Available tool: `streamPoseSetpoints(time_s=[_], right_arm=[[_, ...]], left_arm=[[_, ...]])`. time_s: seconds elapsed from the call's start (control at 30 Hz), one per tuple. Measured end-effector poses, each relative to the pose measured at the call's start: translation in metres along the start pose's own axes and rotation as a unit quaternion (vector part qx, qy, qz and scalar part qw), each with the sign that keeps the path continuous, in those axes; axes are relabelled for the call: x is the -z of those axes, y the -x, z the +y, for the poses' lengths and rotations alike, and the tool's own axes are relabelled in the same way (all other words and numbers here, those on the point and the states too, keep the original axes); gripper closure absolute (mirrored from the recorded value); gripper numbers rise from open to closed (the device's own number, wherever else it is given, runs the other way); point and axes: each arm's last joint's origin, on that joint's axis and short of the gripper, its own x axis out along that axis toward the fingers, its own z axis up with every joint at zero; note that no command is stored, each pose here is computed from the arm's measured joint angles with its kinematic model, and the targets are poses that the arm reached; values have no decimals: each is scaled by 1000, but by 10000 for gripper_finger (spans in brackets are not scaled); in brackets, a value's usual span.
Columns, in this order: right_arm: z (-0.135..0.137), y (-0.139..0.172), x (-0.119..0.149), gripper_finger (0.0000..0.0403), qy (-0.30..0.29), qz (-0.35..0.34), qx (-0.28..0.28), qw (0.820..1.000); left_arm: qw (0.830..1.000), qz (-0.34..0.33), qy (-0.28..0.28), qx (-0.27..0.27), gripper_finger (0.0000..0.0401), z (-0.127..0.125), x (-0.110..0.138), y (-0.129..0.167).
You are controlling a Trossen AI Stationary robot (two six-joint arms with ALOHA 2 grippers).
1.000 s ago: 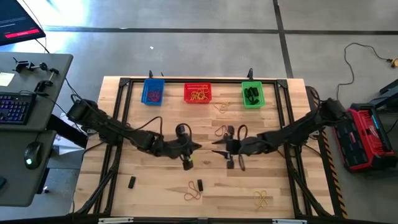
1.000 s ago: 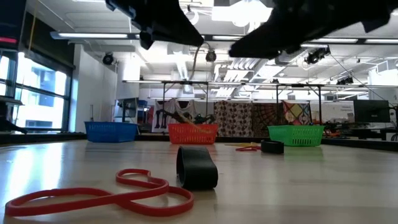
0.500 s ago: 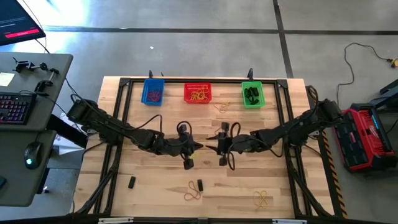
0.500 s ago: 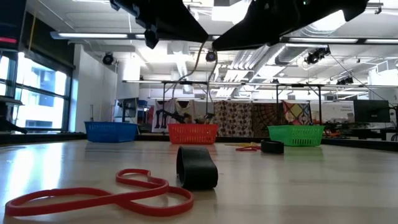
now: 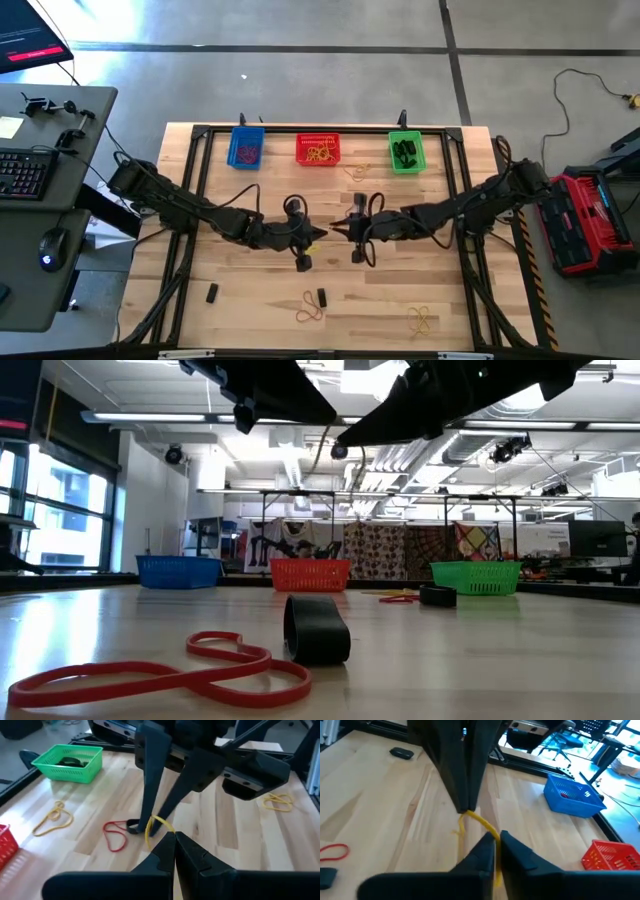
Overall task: Sort rubber bands into baskets
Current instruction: Put the yellow rubberband into the orange bin
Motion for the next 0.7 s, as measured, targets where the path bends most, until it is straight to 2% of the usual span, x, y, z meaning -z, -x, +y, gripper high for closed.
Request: streamPoseSetpoints(time_s=[0.2, 0.3, 0.7], right_arm=[[-14, -4, 2, 395, -10, 1, 21, 1000], [-23, -7, 2, 400, -20, -1, 36, 999], [-82, -18, 13, 402, -79, 7, 119, 990]], left_arm=[[1000, -5, -14, -20, 393, 0, 0, 1], [998, -8, -42, -41, 380, 0, 0, 2], [997, -6, -55, -50, 380, 13, -3, -2]])
